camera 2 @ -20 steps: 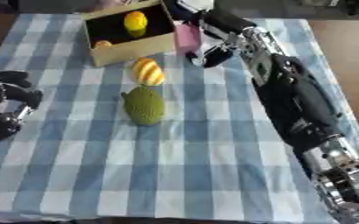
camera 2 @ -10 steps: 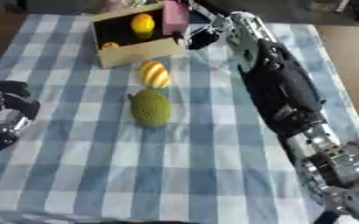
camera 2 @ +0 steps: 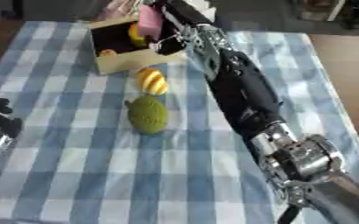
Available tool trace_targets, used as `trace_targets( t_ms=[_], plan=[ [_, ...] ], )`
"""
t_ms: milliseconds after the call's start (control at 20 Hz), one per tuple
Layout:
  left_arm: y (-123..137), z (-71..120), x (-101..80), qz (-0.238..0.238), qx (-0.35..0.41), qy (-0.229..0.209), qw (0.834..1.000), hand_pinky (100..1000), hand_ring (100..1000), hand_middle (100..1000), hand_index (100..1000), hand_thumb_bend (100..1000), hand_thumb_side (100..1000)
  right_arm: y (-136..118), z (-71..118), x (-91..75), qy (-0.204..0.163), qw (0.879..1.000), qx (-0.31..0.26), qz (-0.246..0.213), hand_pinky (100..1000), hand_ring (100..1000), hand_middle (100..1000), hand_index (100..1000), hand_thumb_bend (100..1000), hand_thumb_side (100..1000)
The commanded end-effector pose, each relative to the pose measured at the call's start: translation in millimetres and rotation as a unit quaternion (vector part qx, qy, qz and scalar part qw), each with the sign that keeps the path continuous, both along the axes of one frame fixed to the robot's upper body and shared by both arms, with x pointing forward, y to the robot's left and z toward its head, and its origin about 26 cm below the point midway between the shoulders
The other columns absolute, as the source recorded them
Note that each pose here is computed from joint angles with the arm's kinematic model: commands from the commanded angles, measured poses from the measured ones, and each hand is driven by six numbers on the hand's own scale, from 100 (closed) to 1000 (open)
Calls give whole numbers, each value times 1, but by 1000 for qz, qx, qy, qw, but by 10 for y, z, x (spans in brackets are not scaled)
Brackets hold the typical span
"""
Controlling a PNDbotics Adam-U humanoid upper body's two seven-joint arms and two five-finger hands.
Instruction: Pick up objects on the table and place them in the box.
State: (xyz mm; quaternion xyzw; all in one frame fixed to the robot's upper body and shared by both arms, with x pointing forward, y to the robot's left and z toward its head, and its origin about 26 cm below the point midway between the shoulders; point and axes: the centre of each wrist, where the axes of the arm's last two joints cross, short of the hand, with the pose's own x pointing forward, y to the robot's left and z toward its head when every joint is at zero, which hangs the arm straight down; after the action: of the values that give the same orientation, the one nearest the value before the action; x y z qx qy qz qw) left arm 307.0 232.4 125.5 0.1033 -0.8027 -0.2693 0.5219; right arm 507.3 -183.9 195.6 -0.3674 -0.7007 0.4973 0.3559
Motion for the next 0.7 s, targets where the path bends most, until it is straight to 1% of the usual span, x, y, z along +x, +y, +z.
trace_targets(
  t_ms=[50, 100, 200, 300, 400, 500, 600, 700],
  plan=[
    [-24, 81, 2, -8, -1, -13, 1000, 679, 587, 608, 757, 405, 476, 57, 121, 17, -15, 1000, -10, -14, 782, 848, 833, 914, 251, 401],
    [-25, 80, 2, -8, -1, -13, 1000, 679, 587, 608, 757, 404, 477, 70, 104, 16, -11, 1000, -11, -20, 786, 856, 857, 930, 306, 442],
    [-28, 80, 2, -9, -2, -13, 1000, 680, 587, 608, 757, 403, 478, 90, 75, 13, -7, 999, -12, -36, 790, 864, 882, 946, 359, 484],
    [-31, 83, 3, -9, -2, -14, 1000, 680, 587, 608, 757, 402, 479, 99, 57, 10, -9, 998, -10, -54, 790, 866, 895, 953, 433, 502],
    [-30, 84, 3, -9, -3, -14, 1000, 681, 587, 607, 756, 404, 478, 95, 46, 6, -20, 997, -5, -72, 793, 869, 908, 960, 450, 524],
    [-29, 83, 2, -8, -3, -14, 1000, 681, 586, 607, 756, 404, 478, 93, 30, 4, -30, 996, -1, -82, 792, 869, 909, 960, 445, 527],
    [-25, 82, 2, -6, -3, -13, 1000, 680, 586, 603, 756, 403, 478, 92, 29, 1, -36, 996, 2, -79, 790, 867, 904, 956, 437, 530],
    [-22, 85, 3, -5, -4, -14, 1000, 680, 586, 602, 756, 402, 478, 87, 60, -4, -40, 997, 7, -65, 788, 867, 898, 954, 428, 526]
  ],
)
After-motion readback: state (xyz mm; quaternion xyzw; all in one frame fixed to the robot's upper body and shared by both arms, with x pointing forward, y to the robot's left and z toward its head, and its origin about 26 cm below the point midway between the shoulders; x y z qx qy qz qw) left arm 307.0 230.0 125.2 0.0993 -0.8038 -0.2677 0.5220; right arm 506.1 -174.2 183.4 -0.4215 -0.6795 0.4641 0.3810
